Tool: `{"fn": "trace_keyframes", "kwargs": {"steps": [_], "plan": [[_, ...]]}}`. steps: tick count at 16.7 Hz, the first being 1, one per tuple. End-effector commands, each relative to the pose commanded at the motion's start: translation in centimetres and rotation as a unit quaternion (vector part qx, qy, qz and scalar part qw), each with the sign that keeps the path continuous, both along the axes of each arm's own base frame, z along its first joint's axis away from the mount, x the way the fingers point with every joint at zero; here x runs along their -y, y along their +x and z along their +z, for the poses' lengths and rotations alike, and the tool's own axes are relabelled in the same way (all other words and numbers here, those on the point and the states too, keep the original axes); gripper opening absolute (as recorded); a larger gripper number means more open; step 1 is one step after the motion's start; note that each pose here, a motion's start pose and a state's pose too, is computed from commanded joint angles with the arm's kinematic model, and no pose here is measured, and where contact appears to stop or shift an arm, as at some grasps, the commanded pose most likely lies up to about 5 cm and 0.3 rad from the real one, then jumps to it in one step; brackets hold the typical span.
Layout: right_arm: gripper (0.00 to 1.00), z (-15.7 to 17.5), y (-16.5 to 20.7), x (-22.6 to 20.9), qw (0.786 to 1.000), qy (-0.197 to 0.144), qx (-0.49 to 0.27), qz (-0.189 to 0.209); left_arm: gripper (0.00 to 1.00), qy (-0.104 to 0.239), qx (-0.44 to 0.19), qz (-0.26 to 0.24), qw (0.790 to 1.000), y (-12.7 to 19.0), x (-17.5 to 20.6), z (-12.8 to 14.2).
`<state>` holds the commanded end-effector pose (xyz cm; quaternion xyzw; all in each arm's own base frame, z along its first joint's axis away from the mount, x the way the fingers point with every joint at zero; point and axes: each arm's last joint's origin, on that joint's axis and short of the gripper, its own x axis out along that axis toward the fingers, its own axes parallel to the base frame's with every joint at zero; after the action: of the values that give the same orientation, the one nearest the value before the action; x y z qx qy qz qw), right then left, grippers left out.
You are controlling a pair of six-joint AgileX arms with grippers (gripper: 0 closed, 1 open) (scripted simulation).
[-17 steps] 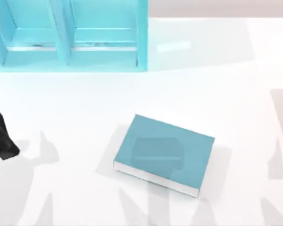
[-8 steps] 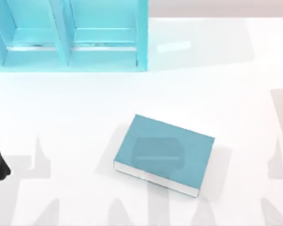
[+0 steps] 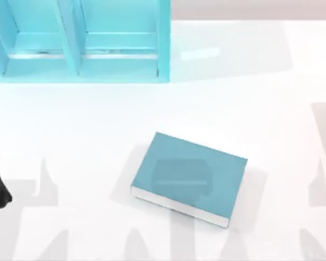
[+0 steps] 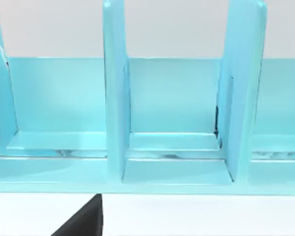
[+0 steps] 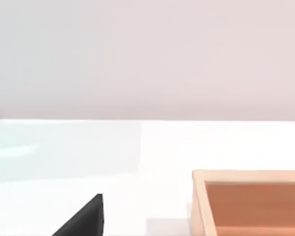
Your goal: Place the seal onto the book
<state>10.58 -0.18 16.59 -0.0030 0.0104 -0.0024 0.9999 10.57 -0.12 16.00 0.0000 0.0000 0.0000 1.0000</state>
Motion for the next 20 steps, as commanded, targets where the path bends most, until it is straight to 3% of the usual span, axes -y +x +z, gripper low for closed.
{"fn": "trace_keyframes", "kwargs": {"steps": [5,9,14,20], "plan": [[1.00,3.9,0.9,0.6,0.994,-0.023,-0.103,-0.024,1.00,0.000,0.000,0.000,1.000,0.0,0.0,0.0],[1.00,7.6,3.8,1.9,0.966,-0.043,-0.249,-0.050,1.00,0.000,0.000,0.000,1.000,0.0,0.0,0.0],[1.00,10.5,10.1,5.0,0.890,-0.047,-0.449,-0.062,1.00,0.000,0.000,0.000,1.000,0.0,0.0,0.0],[1.00,9.9,18.2,10.4,0.780,-0.022,-0.624,-0.036,1.00,0.000,0.000,0.000,1.000,0.0,0.0,0.0]]}}
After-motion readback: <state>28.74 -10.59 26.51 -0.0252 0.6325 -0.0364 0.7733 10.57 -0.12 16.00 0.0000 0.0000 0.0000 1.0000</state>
